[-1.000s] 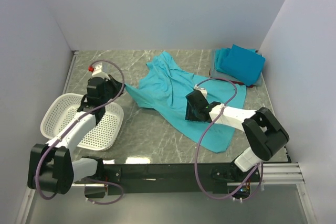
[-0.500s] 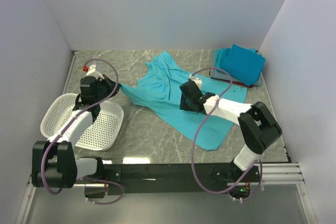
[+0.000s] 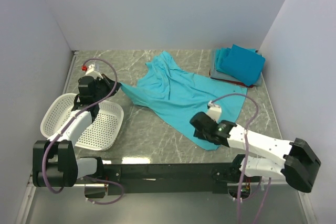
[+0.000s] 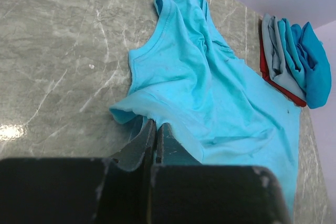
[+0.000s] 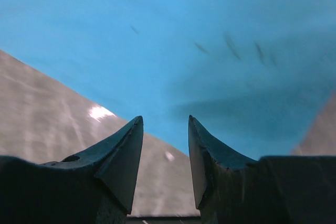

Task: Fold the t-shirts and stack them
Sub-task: Fold the tshirt

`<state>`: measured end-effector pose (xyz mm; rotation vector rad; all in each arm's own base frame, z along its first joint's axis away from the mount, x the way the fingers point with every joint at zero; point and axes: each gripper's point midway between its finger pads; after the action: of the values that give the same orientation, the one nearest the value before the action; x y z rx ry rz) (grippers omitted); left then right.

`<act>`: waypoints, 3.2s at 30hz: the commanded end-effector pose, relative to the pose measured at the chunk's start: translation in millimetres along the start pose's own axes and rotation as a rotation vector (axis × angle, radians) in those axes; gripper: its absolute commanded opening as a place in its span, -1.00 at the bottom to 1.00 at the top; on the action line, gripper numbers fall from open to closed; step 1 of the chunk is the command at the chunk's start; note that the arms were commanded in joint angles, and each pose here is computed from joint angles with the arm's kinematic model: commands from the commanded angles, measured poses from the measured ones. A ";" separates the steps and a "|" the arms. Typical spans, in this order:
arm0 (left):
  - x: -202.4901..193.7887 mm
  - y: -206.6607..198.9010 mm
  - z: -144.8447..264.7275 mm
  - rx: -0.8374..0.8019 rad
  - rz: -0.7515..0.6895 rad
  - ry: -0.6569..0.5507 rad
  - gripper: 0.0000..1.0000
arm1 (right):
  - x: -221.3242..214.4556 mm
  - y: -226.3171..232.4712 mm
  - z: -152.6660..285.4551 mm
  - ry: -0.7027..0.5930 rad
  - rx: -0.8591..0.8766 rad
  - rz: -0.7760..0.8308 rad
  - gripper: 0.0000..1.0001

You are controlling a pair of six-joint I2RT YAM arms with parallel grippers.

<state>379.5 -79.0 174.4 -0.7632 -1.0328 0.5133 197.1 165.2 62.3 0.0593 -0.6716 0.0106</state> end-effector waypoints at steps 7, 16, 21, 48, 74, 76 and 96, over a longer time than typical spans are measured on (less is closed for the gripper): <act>9.3 -10.7 7.8 -0.041 -0.026 -0.043 -0.99 | -60.2 -39.6 31.4 0.073 -0.129 -0.168 -0.06; 6.9 -10.4 9.0 -0.040 -0.025 -0.031 -0.99 | -83.7 -58.7 38.7 0.113 -0.214 -0.215 -0.07; 7.4 -15.1 12.5 -0.052 -0.029 -0.032 -0.99 | -93.5 -66.8 33.9 0.119 -0.235 -0.252 -0.07; 1.1 -21.3 18.1 -0.097 -0.026 -0.017 -0.99 | -78.5 -75.6 23.8 0.014 -0.229 -0.327 -0.07; 0.0 -19.7 18.4 -0.095 -0.033 -0.015 -0.99 | -25.2 -68.4 53.7 -0.040 -0.251 -0.273 -0.74; -0.5 -19.3 17.9 -0.095 -0.032 -0.013 -0.99 | -24.0 -69.1 54.6 -0.045 -0.251 -0.281 -0.56; -3.0 -18.4 17.1 -0.098 -0.031 -0.003 -0.99 | -77.3 -57.0 38.0 0.129 -0.280 -0.188 -0.30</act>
<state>362.0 -86.1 180.0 -0.8062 -1.0341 0.4741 121.5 112.2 48.1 -0.1241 -0.5443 -0.2425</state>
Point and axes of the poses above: each gripper's point midway between its finger pads, its own z axis back along the fingers, its own y axis along the line the jaws close on, x = y × z, and after that the axes turned 15 degrees about z, right-handed
